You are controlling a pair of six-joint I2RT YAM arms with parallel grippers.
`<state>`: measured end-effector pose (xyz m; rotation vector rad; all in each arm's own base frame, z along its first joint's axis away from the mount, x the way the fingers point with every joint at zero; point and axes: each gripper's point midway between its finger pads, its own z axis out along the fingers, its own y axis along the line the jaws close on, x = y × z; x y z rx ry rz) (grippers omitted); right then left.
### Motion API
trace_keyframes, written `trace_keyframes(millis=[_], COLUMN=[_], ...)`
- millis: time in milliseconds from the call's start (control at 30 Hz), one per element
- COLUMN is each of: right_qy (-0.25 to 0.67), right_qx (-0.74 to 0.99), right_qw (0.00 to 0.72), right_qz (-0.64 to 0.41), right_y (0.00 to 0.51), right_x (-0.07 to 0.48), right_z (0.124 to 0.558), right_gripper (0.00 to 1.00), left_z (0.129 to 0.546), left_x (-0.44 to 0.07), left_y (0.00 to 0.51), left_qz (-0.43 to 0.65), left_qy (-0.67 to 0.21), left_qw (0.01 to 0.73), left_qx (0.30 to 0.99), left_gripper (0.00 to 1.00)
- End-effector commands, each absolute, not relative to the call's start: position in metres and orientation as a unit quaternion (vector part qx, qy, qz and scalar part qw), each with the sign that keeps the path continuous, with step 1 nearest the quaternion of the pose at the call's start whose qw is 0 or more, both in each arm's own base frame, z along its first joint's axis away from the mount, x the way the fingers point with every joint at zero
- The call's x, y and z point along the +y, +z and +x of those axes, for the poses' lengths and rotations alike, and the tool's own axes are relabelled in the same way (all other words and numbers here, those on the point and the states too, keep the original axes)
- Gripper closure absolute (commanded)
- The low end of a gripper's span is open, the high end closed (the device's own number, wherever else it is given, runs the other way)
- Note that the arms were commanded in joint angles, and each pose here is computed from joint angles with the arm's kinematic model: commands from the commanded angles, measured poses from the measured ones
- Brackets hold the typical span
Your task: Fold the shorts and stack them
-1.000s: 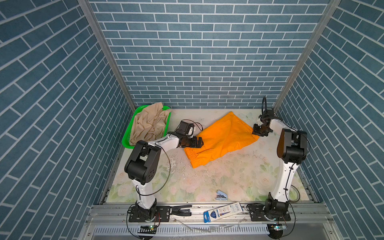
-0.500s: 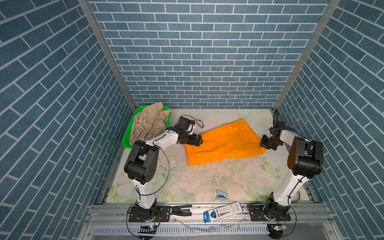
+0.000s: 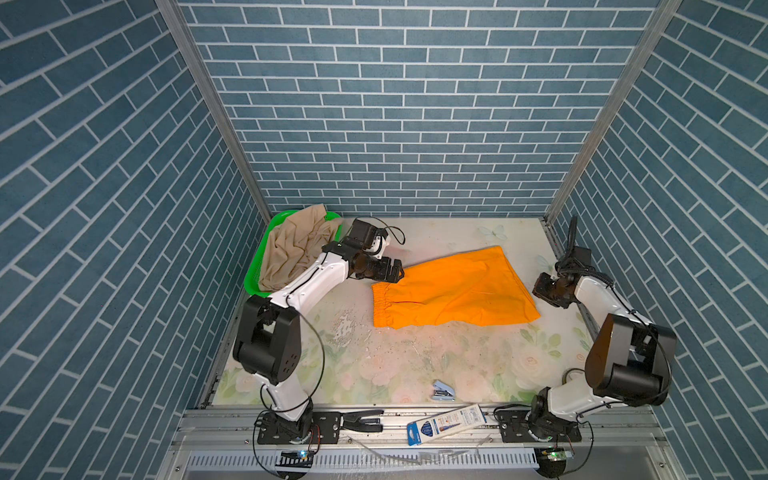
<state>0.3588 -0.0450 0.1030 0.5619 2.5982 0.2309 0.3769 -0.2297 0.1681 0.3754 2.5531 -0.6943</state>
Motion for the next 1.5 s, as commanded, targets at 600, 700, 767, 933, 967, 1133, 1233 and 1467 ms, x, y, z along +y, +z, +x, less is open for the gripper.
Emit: trace_keyframes(millis=[600, 700, 767, 933, 967, 1133, 1233, 1467], right_qy=[0.153, 0.135, 0.116, 0.106, 0.105, 0.102, 0.107, 0.130], right_qx=[0.969, 0.974, 0.978, 0.978, 0.978, 0.976, 0.977, 0.959], right_qw=[0.167, 0.146, 0.132, 0.113, 0.113, 0.126, 0.155, 0.249], right_qz=[0.098, 0.108, 0.114, 0.139, 0.143, 0.143, 0.101, -0.044], right_y=[0.035, 0.019, 0.011, 0.002, 0.002, 0.016, 0.038, 0.113], right_x=[0.125, 0.115, 0.105, 0.086, 0.083, 0.072, 0.074, 0.118], right_z=[0.315, 0.305, 0.298, 0.287, 0.287, 0.288, 0.294, 0.311], right_gripper=[0.64, 0.64, 0.64, 0.63, 0.63, 0.63, 0.63, 0.61], left_z=[0.289, 0.288, 0.290, 0.289, 0.289, 0.292, 0.296, 0.312], left_x=[-0.264, -0.256, -0.252, -0.239, -0.238, -0.243, -0.242, -0.211], left_y=[0.077, 0.055, 0.051, 0.046, 0.046, 0.069, 0.098, 0.189], left_qz=[0.096, 0.098, 0.102, 0.120, 0.122, 0.143, 0.148, 0.131], left_qy=[-0.311, -0.282, -0.273, -0.234, -0.233, -0.245, -0.245, -0.210], left_qw=[0.150, 0.124, 0.119, 0.109, 0.107, 0.120, 0.147, 0.269], left_qx=[0.934, 0.946, 0.949, 0.959, 0.959, 0.951, 0.947, 0.931], left_gripper=[0.00, 0.00, 0.00, 0.00, 0.00, 0.00, 0.00, 0.00])
